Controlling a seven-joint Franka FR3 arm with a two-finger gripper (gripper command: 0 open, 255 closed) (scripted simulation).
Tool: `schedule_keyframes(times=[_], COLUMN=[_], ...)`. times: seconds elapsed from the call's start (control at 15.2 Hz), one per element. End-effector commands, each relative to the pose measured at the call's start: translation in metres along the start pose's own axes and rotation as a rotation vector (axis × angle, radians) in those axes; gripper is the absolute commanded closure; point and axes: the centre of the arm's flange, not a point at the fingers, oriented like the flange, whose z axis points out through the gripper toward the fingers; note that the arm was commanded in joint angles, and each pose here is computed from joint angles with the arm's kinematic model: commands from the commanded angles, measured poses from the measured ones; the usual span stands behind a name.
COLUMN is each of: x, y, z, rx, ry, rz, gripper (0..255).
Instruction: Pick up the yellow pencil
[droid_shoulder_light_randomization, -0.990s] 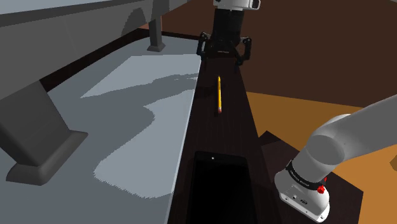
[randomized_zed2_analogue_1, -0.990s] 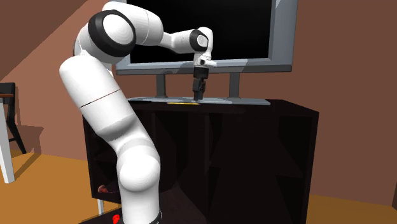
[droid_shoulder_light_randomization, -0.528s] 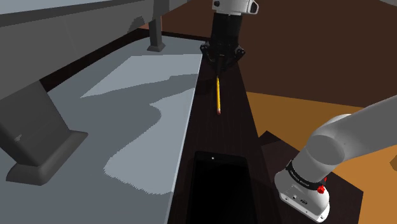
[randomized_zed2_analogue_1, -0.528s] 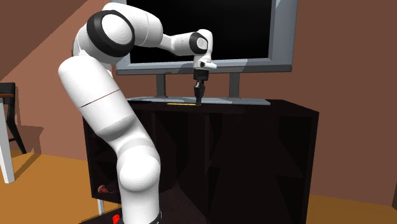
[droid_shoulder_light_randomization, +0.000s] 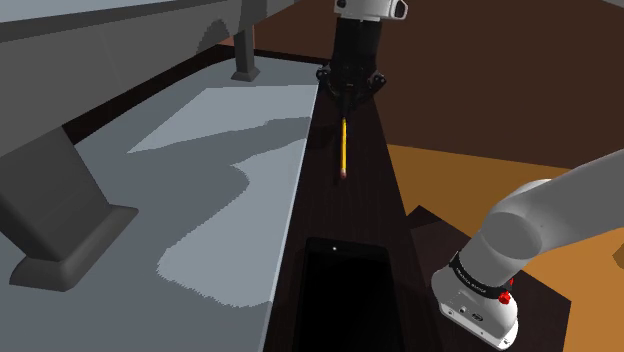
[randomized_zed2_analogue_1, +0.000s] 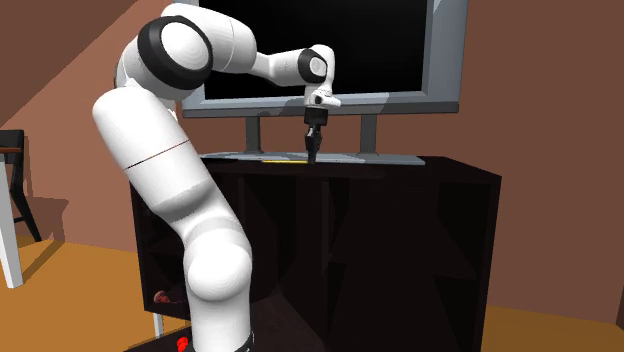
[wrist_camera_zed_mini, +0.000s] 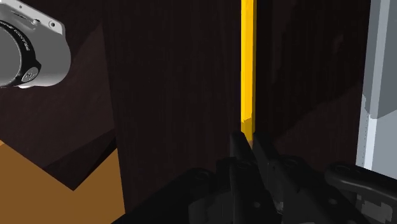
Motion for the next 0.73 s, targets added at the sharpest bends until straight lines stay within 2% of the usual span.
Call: schedule_keyframes(times=[0.0,0.66], x=[-0.001,-0.006], y=[0.001,0.002], z=[-0.008,-0.061], rx=[-0.003,-0.003], ry=[-0.001,-0.001], rz=[0.0,0.0], gripper=[255,255])
